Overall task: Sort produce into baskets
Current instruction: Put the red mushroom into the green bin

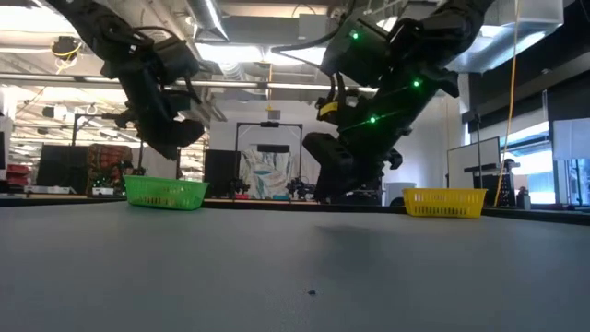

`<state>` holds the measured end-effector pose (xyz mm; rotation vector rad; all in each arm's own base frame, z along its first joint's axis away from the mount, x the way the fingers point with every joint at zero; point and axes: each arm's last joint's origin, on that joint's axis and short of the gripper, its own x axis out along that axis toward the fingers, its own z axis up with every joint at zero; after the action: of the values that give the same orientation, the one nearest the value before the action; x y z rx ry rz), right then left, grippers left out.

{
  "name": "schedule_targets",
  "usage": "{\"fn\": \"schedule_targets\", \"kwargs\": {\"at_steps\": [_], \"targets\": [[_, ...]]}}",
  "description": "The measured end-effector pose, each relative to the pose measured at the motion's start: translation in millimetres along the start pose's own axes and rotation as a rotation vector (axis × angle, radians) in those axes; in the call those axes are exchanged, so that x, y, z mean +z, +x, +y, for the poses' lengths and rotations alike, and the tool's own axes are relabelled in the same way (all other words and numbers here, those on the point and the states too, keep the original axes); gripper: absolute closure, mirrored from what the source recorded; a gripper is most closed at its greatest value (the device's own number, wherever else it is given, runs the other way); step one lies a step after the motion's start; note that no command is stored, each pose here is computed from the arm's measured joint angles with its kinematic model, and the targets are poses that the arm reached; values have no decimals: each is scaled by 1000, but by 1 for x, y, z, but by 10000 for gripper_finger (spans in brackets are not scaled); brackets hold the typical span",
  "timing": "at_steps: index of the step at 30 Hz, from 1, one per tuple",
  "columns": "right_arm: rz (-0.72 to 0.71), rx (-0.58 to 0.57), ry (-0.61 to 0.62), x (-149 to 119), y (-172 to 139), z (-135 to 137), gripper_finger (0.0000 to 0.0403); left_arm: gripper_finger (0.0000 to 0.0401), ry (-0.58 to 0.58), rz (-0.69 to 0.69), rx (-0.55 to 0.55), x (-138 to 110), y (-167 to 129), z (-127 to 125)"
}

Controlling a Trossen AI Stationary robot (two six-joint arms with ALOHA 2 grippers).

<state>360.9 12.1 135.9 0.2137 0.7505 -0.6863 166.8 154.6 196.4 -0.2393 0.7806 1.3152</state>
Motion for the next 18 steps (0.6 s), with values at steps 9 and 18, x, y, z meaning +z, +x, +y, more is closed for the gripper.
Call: {"fn": "schedule_targets", "kwargs": {"at_steps": [9, 18], "targets": [[10, 17, -1, -1, 0, 1, 196, 254, 29, -16, -86, 11, -7, -6], [33, 52, 0, -2, 0, 2, 196, 246, 141, -130, -403, 35, -54, -46]]}}
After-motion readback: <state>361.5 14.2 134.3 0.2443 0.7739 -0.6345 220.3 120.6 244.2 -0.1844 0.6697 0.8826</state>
